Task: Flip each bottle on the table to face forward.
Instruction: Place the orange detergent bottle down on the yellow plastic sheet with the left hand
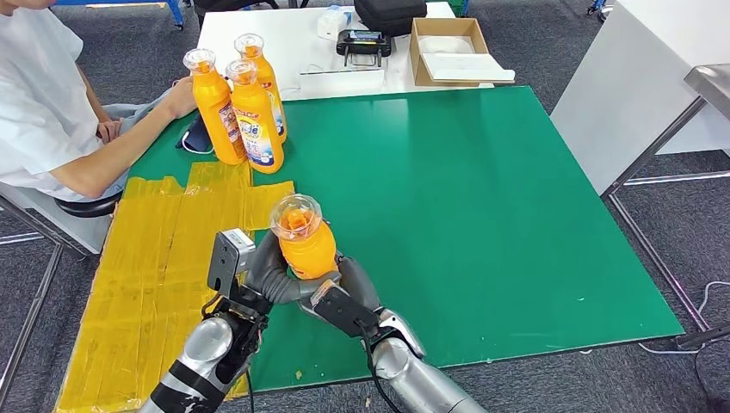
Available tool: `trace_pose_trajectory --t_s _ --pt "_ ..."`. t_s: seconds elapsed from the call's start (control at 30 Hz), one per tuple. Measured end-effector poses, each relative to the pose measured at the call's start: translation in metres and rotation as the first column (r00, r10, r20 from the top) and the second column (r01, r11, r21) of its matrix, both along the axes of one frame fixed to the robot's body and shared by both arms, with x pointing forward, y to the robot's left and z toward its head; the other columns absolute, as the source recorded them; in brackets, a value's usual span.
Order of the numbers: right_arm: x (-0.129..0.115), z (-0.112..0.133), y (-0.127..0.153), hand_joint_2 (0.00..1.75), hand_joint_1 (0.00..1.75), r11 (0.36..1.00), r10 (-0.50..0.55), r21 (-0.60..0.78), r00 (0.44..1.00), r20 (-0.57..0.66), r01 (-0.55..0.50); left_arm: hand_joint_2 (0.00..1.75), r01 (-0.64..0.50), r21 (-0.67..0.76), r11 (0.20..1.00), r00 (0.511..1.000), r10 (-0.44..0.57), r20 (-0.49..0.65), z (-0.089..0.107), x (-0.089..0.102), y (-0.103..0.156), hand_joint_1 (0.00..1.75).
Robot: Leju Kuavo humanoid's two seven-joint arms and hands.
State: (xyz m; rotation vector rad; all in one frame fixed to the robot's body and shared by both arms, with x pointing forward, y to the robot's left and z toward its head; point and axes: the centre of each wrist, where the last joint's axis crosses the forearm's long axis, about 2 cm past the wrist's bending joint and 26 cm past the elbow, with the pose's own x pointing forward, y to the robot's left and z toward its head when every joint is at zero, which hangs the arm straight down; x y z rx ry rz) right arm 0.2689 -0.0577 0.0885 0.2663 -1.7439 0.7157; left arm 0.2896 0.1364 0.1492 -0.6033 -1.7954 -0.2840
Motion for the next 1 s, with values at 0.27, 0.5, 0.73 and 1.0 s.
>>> trace_pose_trajectory --t_s 0.27,0.5,0.73,1.0 --pt "0.000 0.000 0.001 1.75 1.58 1.000 0.000 0.002 1.000 0.000 0.000 1.75 -0.004 -0.004 1.000 1.000 0.004 0.002 0.000 0.000 0.000 1.75" --pt "-0.005 0.001 0.000 1.75 0.00 0.997 -0.035 0.070 0.999 -0.005 0.036 1.75 -0.053 -0.032 0.998 0.999 0.053 -0.003 0.001 0.000 -0.001 1.75" --pt "-0.024 0.010 -0.025 1.75 0.00 0.974 -0.120 0.200 0.991 0.052 0.107 1.75 -0.375 0.129 0.918 0.911 0.340 0.231 0.004 -0.001 0.012 1.75" --pt "-0.041 0.053 -0.082 1.75 0.00 0.893 -0.297 0.401 0.935 0.192 0.202 1.75 -0.836 0.367 0.408 0.500 0.289 0.817 0.010 -0.002 0.031 1.75"
